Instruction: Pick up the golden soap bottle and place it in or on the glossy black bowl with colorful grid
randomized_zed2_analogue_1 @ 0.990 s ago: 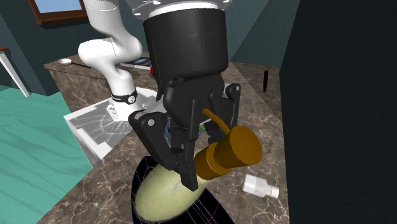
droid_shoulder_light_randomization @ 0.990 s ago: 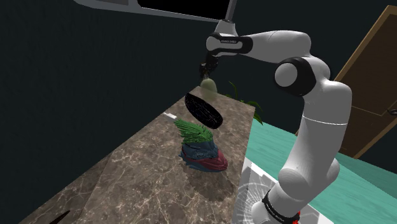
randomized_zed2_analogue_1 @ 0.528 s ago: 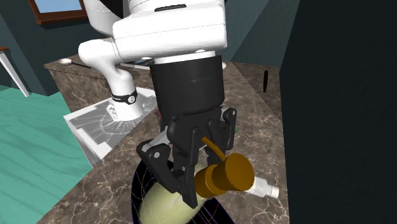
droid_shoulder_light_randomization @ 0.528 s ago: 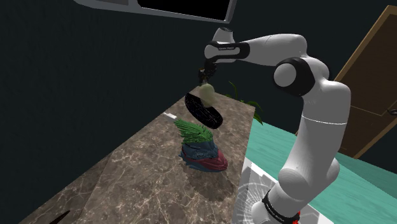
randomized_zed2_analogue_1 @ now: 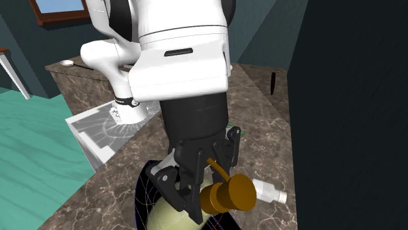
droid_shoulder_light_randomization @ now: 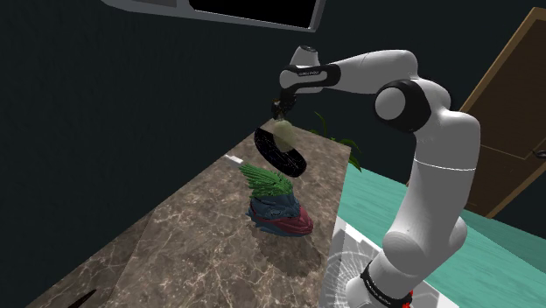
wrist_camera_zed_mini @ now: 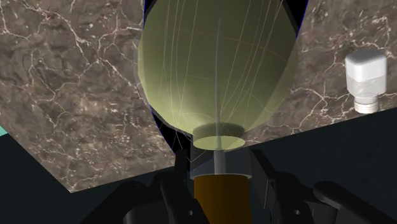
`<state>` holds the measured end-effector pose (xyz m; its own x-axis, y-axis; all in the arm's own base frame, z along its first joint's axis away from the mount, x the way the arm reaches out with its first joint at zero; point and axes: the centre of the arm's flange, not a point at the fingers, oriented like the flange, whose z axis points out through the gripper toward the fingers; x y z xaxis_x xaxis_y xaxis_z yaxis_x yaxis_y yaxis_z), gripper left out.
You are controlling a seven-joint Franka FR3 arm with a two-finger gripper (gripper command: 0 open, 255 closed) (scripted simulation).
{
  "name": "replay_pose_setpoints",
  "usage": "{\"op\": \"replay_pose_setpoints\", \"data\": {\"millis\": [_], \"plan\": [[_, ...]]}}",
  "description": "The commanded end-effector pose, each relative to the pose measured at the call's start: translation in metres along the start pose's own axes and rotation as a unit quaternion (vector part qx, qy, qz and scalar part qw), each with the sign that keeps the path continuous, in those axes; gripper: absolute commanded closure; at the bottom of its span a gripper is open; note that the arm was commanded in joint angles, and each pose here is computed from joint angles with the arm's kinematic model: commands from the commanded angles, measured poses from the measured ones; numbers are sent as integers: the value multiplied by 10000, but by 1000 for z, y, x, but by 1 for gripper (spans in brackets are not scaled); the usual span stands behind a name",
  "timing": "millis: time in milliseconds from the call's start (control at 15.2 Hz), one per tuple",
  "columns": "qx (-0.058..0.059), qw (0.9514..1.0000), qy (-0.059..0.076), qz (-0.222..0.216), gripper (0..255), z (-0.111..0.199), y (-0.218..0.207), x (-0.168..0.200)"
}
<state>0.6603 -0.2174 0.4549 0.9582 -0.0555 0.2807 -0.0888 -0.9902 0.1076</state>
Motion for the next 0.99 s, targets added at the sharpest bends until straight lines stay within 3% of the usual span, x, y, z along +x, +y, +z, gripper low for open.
{"op": "replay_pose_setpoints", "data": {"millis": [0,132,198,528,792,924], "plan": [[-2,10000,6,0,255,0,0,0],[-2,10000,6,0,255,0,0,0],[-2,10000,6,0,0,0,0,0],[-2,10000,6,0,0,0,0,0],[-2,10000,6,0,0,-50,0,0],[-2,10000,6,0,0,-50,0,0]]}}
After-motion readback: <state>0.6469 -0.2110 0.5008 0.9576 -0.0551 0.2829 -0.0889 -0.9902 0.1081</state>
